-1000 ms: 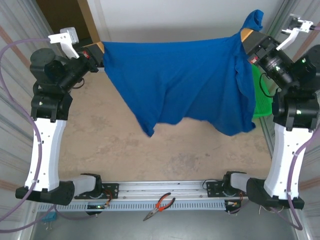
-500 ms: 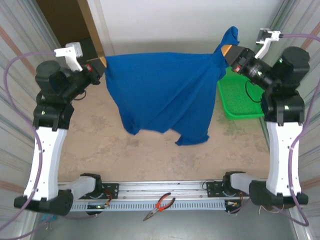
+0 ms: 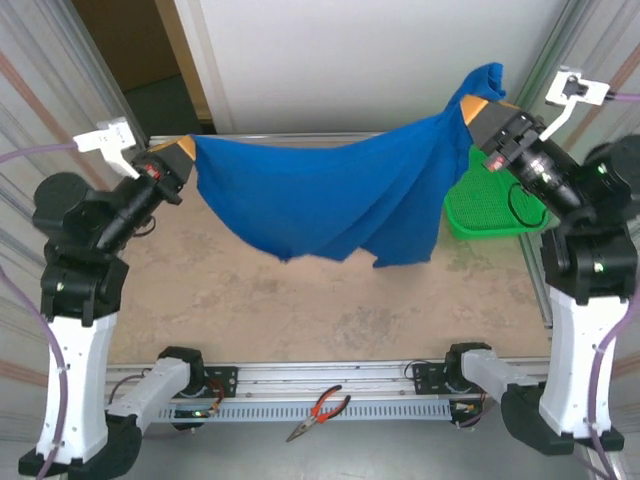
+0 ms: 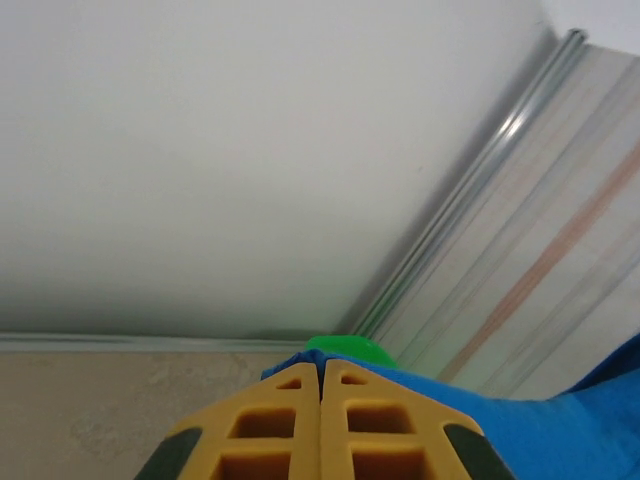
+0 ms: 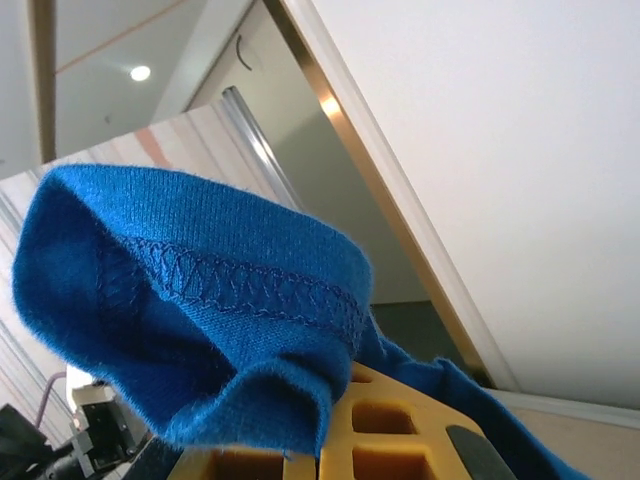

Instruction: Fold the inside-out t-shirt

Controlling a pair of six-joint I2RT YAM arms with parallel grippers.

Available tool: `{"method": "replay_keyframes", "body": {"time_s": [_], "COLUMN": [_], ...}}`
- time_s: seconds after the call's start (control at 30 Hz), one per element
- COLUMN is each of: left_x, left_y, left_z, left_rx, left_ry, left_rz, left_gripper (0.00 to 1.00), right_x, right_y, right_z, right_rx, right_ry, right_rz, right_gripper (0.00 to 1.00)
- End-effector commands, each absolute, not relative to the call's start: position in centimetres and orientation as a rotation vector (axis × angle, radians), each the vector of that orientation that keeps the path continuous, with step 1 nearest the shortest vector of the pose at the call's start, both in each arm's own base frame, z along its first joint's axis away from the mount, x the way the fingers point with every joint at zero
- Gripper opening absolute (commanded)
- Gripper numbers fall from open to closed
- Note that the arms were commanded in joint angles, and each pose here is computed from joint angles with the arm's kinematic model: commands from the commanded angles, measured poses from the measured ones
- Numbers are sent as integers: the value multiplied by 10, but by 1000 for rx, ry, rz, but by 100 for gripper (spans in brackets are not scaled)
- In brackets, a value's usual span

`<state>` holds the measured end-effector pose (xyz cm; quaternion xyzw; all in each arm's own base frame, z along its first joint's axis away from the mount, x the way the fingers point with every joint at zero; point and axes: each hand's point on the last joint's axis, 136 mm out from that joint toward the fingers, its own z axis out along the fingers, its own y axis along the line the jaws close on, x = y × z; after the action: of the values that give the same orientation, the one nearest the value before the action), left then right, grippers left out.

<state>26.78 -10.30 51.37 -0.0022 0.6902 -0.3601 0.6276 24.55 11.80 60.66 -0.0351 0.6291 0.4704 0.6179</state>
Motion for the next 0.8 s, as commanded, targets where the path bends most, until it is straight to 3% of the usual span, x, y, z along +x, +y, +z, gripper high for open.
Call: {"method": "replay_keyframes", "body": {"time_s": [0.0,0.4,0.5,0.53,0.6,0.63,0.67,0.77], "left_x": [318,499,548,561,584,590,595,592], "left_y": [-103,-93,-91,-92,-91,-90,-88,-82], "left_z": [465,275,251,250,245,246,246,256], "left_rx": [-43,-114,-100,-85,-63,-59,-62,-75], "left_ry": [1721,2088,2134,2133,2137,2134,2138,2134], "left_rz": [-747,-637,-624,-617,-600,-594,-591,-581], "left_gripper": [0,0,2,8,37,48,57,69], "right_x": [314,540,591,604,629,635,638,628], "right_y": [127,173,175,175,170,167,163,163], "right_z": [568,334,307,303,282,279,276,276], "right_rx": [-22,142,155,158,189,211,239,258], "right_ry": [1548,2021,2083,2092,2131,2136,2143,2163], "right_rz": [1058,846,755,729,671,661,657,670], "right_gripper": [0,0,0,5,49,61,69,71]}}
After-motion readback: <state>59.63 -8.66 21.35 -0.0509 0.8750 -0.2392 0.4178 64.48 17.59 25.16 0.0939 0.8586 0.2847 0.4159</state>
